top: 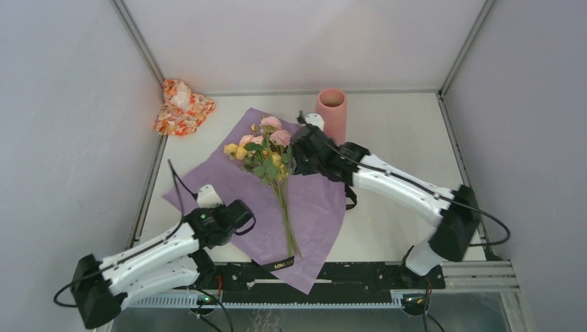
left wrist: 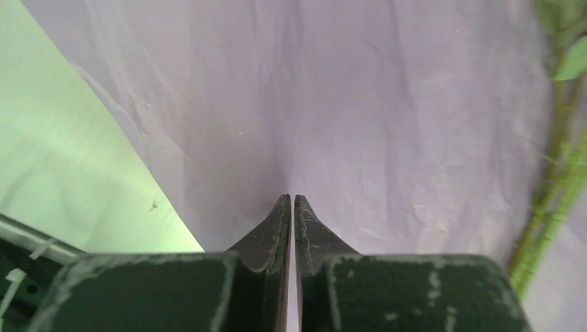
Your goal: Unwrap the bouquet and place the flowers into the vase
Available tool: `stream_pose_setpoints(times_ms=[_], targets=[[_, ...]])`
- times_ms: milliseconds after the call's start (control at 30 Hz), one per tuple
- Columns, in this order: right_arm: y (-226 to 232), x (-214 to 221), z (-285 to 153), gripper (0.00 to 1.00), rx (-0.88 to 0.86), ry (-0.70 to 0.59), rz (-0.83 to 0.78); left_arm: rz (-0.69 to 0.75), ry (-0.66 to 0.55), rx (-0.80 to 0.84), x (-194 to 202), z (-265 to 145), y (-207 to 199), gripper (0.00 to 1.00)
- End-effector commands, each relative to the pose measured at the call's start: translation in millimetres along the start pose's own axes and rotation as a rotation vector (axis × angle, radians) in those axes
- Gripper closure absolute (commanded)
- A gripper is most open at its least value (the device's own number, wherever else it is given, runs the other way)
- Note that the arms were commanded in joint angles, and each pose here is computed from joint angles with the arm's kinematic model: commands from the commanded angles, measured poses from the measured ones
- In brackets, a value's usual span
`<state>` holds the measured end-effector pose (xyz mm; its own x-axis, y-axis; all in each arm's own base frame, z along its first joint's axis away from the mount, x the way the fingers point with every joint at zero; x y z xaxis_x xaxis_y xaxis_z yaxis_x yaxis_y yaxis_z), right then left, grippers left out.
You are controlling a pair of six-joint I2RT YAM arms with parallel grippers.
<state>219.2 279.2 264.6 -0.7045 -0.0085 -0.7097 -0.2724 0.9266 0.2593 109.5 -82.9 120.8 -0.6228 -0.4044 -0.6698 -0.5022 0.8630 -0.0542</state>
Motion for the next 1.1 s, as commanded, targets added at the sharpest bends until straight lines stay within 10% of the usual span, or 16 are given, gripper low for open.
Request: stream_pose_setpoints(times_ms=[0,533,1067], targets=[[24,0,36,0.57,-0.013,0.113,-0.103,-0.156,-0.061,0.177,-18,-15,-2,0.92],[49,-27,185,0.58,0.123,0.164,-0.229,0.008,-0.170,0.320,-53,-45,-7,0.89],[29,-41,226,0.52,0.060,0.163,-0.214,0.050,-0.193,0.325,-52,-39,-18,0.87]])
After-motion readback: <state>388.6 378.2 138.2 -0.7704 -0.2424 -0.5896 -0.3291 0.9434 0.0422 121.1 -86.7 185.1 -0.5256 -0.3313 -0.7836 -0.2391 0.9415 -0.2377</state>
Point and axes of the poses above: each gripper's point midway between its finger pads, its own z axis out along the fingers, its own y axis along the line the jaws close on, x = y × z, the point moved 8 cm from there along -z, back along the fingers, and after that the axes turned 1 degree about z, right-handed, at the moved point
